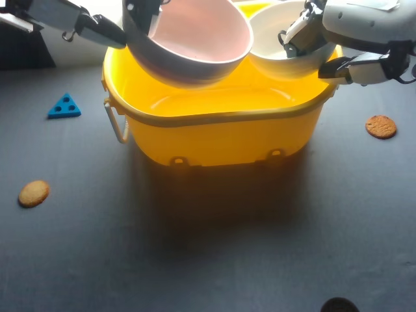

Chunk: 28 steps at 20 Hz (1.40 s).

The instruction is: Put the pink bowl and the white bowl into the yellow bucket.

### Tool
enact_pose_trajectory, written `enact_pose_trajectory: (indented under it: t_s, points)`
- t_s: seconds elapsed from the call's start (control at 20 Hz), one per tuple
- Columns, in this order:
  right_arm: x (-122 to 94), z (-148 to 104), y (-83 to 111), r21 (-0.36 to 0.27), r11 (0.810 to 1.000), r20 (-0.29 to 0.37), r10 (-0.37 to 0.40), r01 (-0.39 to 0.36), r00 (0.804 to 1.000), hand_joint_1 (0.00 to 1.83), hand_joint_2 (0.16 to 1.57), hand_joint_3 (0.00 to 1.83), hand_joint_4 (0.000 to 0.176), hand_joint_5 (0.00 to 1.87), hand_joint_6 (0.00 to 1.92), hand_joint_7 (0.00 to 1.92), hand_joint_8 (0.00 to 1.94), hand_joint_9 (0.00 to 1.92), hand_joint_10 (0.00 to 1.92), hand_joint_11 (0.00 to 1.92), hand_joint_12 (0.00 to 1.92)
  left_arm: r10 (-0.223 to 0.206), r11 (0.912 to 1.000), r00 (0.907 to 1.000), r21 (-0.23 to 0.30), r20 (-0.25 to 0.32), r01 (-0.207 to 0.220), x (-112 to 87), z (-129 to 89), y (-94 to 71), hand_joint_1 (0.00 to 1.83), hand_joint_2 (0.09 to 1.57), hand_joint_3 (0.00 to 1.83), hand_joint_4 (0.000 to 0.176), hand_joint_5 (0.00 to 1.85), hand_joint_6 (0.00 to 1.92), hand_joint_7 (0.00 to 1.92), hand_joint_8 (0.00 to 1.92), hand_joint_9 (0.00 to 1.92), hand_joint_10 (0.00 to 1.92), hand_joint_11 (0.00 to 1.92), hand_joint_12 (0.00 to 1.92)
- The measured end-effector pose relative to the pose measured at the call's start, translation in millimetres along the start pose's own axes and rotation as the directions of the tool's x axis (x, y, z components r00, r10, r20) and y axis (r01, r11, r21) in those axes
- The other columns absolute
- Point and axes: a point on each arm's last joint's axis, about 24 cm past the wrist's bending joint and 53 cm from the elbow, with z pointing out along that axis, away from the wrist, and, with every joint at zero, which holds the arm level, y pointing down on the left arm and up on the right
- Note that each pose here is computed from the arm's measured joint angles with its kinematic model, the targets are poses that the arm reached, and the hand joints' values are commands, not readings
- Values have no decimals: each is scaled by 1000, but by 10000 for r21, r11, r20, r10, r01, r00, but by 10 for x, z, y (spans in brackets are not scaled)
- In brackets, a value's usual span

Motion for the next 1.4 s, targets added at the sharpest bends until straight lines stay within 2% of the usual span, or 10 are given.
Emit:
enact_pose_trajectory:
  t_s: [0.35,0.8,0.85,0.9,0.95,1.0,1.05,1.15,1.3,1.4]
  points:
    - [9,45,-152,620,9960,30,649,-649,9979,1389,1064,1,0,1023,869,1107,746,1010,1034,900,1109,49,9987,9998,-502,-181,-58,124,28,228,1391,1049,1,0,983,956,1233,442,1080,930,932,785]
    - [-29,67,-132,580,9959,123,689,-695,9975,1386,1074,1,0,968,959,1106,766,994,1034,898,1082,130,9968,9998,-782,-155,-141,131,9,334,1385,1073,1,0,946,1025,1134,683,1008,988,875,838]
    - [-26,67,-135,592,9958,112,687,-692,9976,1259,1111,5,0,904,1056,1058,910,946,745,821,1119,118,9968,9998,-787,-165,-131,138,8,338,1376,1114,4,0,814,1178,1040,853,956,1092,819,841]
    - [-22,67,-139,613,9957,96,684,-689,9976,1219,1142,4,0,848,1144,999,1013,928,614,743,1164,106,9967,9998,-809,-182,-120,148,3,346,1356,1120,0,0,700,630,960,1028,934,598,753,818]
    - [-19,66,-144,635,9956,82,685,-689,9976,1142,1181,2,0,824,1202,883,586,873,489,630,1185,88,9965,9997,-826,-221,-106,165,2,354,1221,1125,0,0,605,263,791,456,867,271,625,804]
    - [-20,66,-143,630,9956,88,688,-692,9976,1156,1146,0,0,688,666,887,206,836,324,511,1195,125,9962,9994,-860,-326,-153,195,6,364,1055,1185,2,0,532,33,686,44,720,33,386,808]
    - [-21,66,-142,623,9957,90,681,-685,9976,1156,1146,0,0,688,666,887,206,836,324,511,1195,114,9962,9994,-863,-326,-141,198,6,366,1055,1185,2,0,532,33,686,44,720,33,386,808]
    - [-21,66,-141,619,9957,90,681,-686,9976,1141,1125,0,0,784,195,889,56,824,199,454,1175,126,9964,9995,-838,-302,-151,192,6,360,980,1198,2,0,464,1,611,2,620,1,256,820]
    - [-25,67,-140,616,9957,99,692,-696,9976,1096,1125,1,0,797,33,842,1,798,85,360,1202,158,9964,9993,-829,-339,-186,213,8,348,850,1257,3,0,384,0,531,0,518,0,88,930]
    - [-23,68,-139,612,9930,109,1006,-1011,9949,998,1103,0,0,684,2,746,0,736,48,278,1185,65,9975,9982,-700,-588,-107,363,-12,295,684,1213,0,0,371,1,490,0,477,1,79,954]
